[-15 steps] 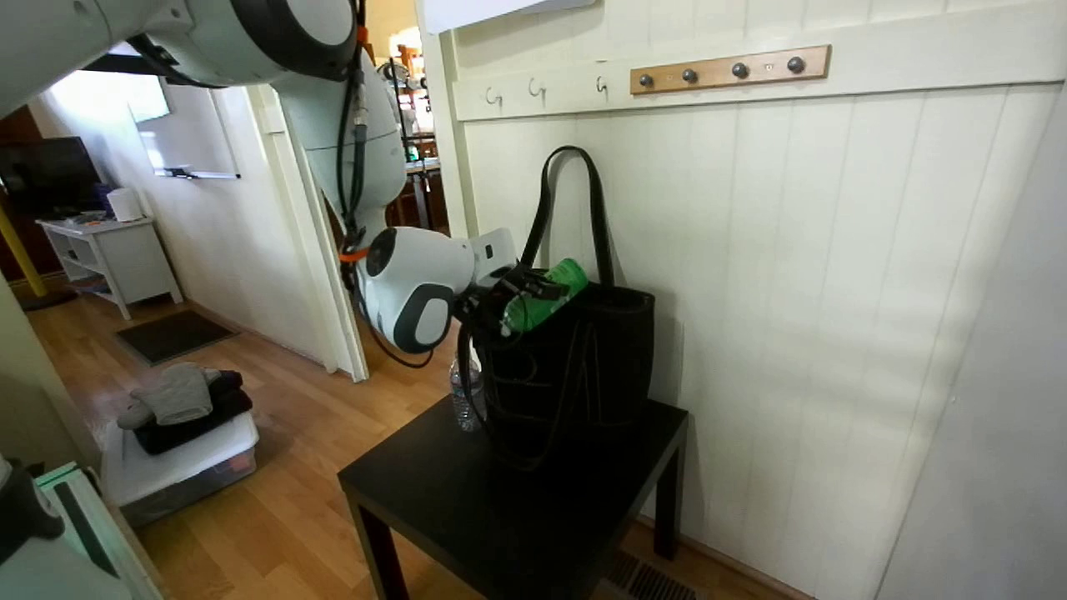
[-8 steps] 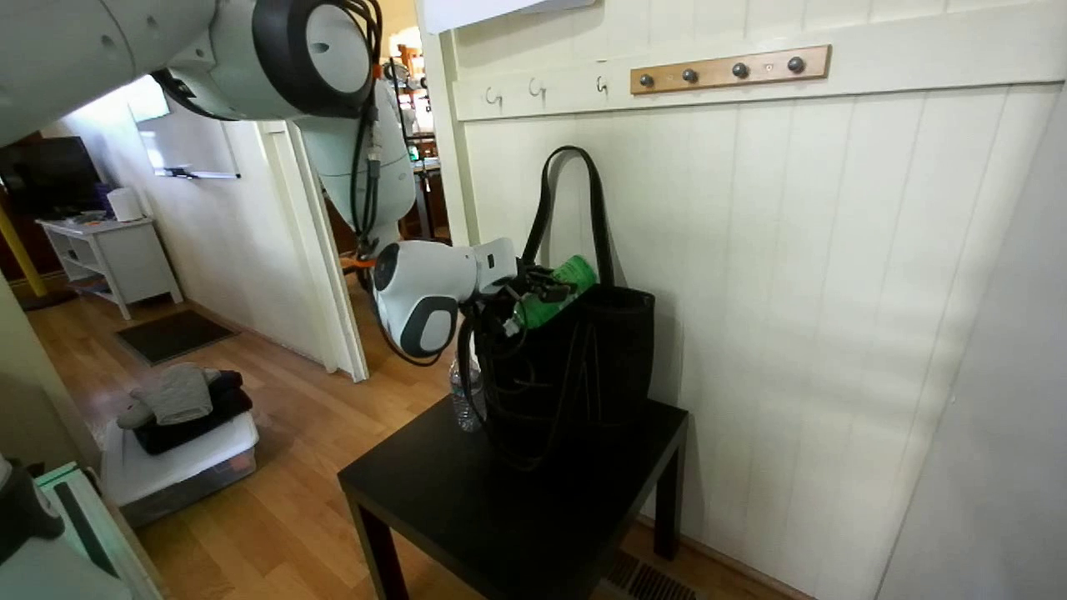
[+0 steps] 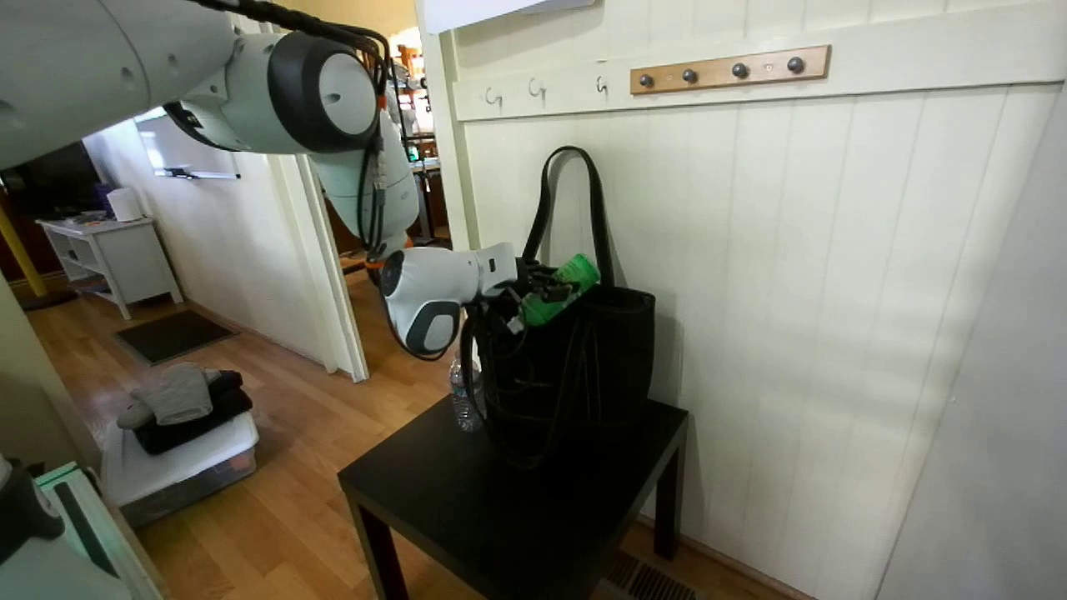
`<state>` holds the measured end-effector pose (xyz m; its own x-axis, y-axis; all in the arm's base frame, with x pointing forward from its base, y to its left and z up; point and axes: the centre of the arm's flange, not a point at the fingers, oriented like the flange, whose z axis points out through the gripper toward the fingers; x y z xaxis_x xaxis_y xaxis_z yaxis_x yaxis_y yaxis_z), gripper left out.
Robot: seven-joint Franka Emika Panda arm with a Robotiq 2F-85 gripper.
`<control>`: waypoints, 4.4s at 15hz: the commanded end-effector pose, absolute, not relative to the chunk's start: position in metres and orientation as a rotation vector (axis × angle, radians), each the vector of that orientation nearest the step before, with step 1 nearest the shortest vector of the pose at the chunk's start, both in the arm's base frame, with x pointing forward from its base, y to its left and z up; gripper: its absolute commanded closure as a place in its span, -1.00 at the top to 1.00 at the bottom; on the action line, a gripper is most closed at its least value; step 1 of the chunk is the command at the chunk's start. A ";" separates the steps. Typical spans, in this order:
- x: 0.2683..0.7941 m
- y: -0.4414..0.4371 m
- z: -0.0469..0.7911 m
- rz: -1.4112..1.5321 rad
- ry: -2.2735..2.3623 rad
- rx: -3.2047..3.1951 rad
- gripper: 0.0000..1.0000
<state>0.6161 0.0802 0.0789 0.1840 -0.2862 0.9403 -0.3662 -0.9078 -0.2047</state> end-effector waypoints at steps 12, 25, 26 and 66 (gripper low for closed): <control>0.631 0.090 0.043 1.864 -0.851 2.222 -0.28; 0.645 0.115 0.027 2.075 -0.818 2.030 -0.28; 0.647 0.116 0.032 2.089 -0.806 2.011 -0.28; 0.668 0.120 -0.021 1.944 -0.858 2.097 -0.28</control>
<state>0.6251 0.1007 0.0378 -0.0209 -0.3373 0.9412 -0.5046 -0.8091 -0.3012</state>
